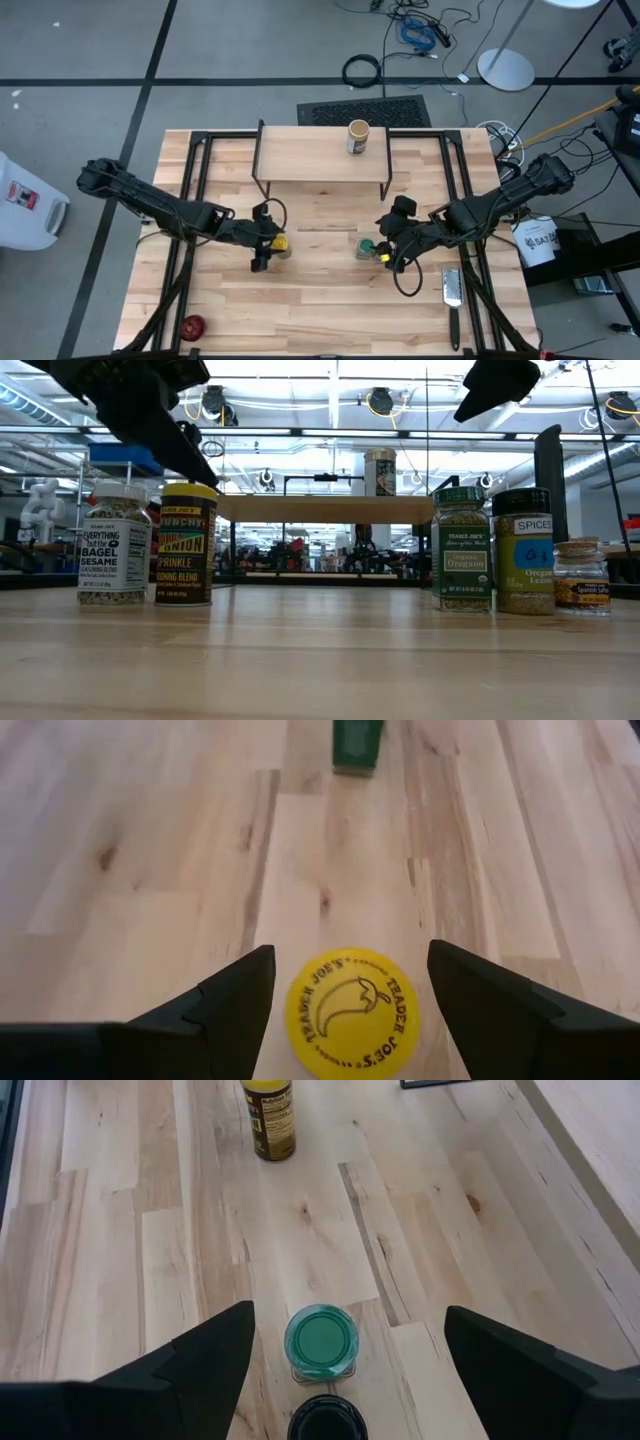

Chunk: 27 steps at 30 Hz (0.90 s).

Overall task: Shelf spices
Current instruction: Remove the yellow seasoning bottle from the shelf, then remove the brown seasoning bottle from the shelf

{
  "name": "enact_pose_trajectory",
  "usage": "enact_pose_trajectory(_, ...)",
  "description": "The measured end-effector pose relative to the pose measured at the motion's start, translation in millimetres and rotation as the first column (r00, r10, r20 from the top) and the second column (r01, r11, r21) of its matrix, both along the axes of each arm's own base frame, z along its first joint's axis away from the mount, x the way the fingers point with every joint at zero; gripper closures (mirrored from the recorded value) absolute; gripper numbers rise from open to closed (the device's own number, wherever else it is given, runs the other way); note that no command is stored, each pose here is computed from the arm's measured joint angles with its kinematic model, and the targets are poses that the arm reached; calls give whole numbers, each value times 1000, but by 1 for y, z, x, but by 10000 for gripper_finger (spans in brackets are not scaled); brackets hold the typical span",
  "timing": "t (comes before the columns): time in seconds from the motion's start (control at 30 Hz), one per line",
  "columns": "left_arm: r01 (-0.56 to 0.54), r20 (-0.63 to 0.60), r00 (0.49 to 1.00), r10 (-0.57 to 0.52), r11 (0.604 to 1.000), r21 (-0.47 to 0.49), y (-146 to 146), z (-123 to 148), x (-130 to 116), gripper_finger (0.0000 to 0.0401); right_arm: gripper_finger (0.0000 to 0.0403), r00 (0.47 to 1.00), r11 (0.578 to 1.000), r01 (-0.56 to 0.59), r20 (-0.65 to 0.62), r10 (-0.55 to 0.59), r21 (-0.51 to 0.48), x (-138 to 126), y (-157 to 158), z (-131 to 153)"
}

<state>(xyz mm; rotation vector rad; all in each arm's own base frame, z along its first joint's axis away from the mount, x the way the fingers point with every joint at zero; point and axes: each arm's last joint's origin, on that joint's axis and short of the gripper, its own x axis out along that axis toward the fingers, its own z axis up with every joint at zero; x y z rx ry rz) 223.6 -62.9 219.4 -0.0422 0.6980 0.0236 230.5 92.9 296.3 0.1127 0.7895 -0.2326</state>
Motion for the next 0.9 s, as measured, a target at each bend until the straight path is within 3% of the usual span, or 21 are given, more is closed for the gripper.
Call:
enact_pose_trajectory(0.17,-46,81,996,42,998,45,4,29,-4,129,87,993,991,84,93,-75,-100,4,-4,5)
enact_pose_trajectory(0.37,-134,202,974,104,981,141,10,69,-7,129,87,981,958,109,186,-60,-265,20,-27,25)
enact_pose_trajectory(0.5,-135,240,966,92,976,169,13,85,-6,129,87,968,930,136,248,-51,-342,31,-59,57)
enact_pose_trajectory(0.6,-129,260,963,64,963,238,17,94,-4,129,87,959,930,111,282,-8,-351,35,-91,84)
enact_pose_trajectory(0.7,-184,299,948,105,950,251,22,101,-2,129,87,950,934,106,313,7,-342,31,-127,105)
enact_pose_trajectory(0.9,-198,280,952,121,943,266,26,100,-3,129,80,957,933,47,284,61,-357,16,-183,113)
